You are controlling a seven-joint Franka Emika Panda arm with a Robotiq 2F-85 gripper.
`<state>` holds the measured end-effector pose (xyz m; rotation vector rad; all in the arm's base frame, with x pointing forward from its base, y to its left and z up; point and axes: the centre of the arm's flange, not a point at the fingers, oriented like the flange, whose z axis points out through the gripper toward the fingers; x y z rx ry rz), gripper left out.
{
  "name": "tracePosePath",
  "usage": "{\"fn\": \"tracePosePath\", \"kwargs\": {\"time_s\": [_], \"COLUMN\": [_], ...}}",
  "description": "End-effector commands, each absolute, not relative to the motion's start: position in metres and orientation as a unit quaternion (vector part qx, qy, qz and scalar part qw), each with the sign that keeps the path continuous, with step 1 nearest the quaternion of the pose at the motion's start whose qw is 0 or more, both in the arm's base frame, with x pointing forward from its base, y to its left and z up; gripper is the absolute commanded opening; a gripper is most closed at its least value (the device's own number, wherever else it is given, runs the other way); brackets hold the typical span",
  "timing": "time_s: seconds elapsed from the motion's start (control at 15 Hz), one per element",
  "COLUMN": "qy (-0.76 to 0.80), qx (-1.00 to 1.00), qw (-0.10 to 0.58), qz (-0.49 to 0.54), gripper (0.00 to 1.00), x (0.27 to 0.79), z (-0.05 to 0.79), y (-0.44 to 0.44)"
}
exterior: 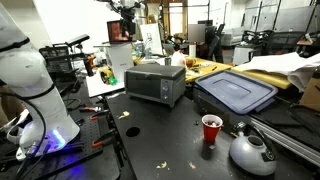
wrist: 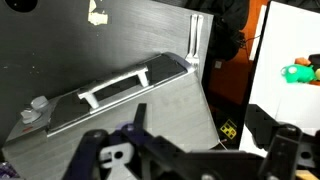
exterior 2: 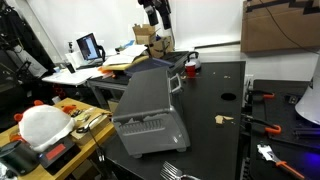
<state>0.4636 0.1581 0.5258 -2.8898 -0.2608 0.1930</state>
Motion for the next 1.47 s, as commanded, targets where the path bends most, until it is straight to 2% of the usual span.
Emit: {"fn": "tracePosePath", "kwargs": {"time_s": [0.0,0.87,1.4], "qy": [-0.062,0.165,0.342], "qx": [-0.989,-0.982,-0.934], "qw": [0.118,0.094,0.104], "qz": [0.062,-0.015,-0.022], "gripper": [1.00,1.00,1.00], "x": [0.482,0.580,0.599], "z": [0.531,0.497,0.466], "y": [0.143,0.011,-0.080]}}
